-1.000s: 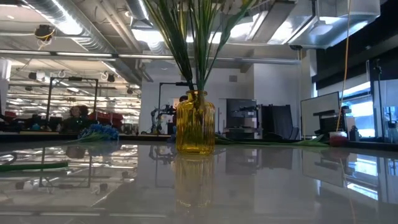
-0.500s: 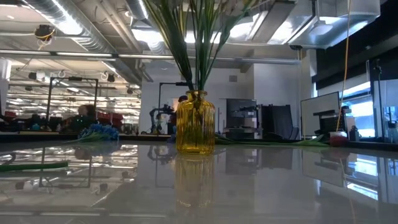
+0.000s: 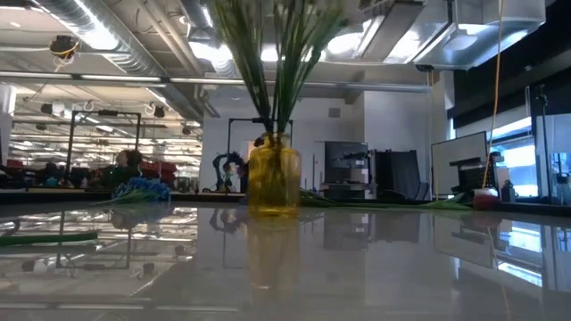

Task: Sort flowers into vase by color
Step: Put the yellow flower into the yellow vase

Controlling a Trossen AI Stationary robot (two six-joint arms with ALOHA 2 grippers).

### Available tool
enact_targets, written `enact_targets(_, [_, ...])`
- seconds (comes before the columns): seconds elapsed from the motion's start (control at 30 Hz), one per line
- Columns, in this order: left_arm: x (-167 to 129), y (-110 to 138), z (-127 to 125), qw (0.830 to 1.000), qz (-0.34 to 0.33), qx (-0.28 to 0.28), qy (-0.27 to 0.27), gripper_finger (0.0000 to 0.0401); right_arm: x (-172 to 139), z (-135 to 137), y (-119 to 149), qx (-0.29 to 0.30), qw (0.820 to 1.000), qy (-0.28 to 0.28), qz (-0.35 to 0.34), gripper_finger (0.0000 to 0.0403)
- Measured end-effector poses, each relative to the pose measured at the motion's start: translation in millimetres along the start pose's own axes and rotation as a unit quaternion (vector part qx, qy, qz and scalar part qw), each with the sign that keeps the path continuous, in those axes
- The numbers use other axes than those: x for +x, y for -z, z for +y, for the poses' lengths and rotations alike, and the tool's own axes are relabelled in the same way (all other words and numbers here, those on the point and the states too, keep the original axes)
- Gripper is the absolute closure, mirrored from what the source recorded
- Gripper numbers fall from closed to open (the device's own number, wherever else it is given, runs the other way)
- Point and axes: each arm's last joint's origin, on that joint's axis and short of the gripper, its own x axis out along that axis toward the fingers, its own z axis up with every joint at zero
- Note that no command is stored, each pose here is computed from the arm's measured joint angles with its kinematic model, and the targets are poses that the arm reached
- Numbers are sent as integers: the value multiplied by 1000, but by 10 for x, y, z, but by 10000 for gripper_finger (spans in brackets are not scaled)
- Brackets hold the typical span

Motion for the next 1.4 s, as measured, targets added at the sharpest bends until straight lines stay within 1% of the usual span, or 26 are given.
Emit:
enact_targets(0.13, [41, 13, 29, 999, 3, -35, -8, 392, 0, 0, 1, 1, 1000, 0, 1, 155])
enact_targets(0.33, [33, -2, 31, 999, 0, -50, -14, 392, 0, 2, 8, -1, 1000, -1, 4, 155])
enact_targets(0.5, [77, 20, 96, 996, 16, -56, -74, 392, 0, 2, 8, 2, 1000, -1, 4, 155])
enact_targets(0.6, [142, 44, 156, 991, 22, -81, -103, 392, 0, 2, 7, 3, 1000, -1, 4, 155])
enact_targets(0.7, [216, 107, 213, 984, 33, -120, -129, 392, 0, 2, 8, 6, 1000, -1, 4, 155])
enact_targets(0.8, [268, 200, 245, 978, 50, -144, -142, 392, 0, 7, 26, 11, 1000, -3, 13, 155])
enact_targets(0.87, [286, 256, 258, 976, 62, -150, -146, 392, -1, 12, 45, 13, 1000, -5, 22, 155])
enact_targets(1.0, [287, 337, 261, 973, 79, -159, -149, 392, -2, 18, 68, 15, 999, -8, 33, 155])
enact_targets(1.17, [261, 345, 238, 973, 82, -164, -143, 388, -3, 18, 70, 17, 999, -8, 34, 155])
enact_targets(1.27, [217, 325, 210, 975, 82, -156, -133, 368, -3, 19, 74, 29, 999, -8, 36, 155])
enact_targets(1.33, [161, 276, 202, 979, 83, -152, -108, 344, -4, 23, 90, 33, 998, -9, 44, 155])
enact_targets(1.4, [90, 185, 240, 980, 82, -164, -75, 318, -5, 26, 105, 33, 998, -11, 51, 155])
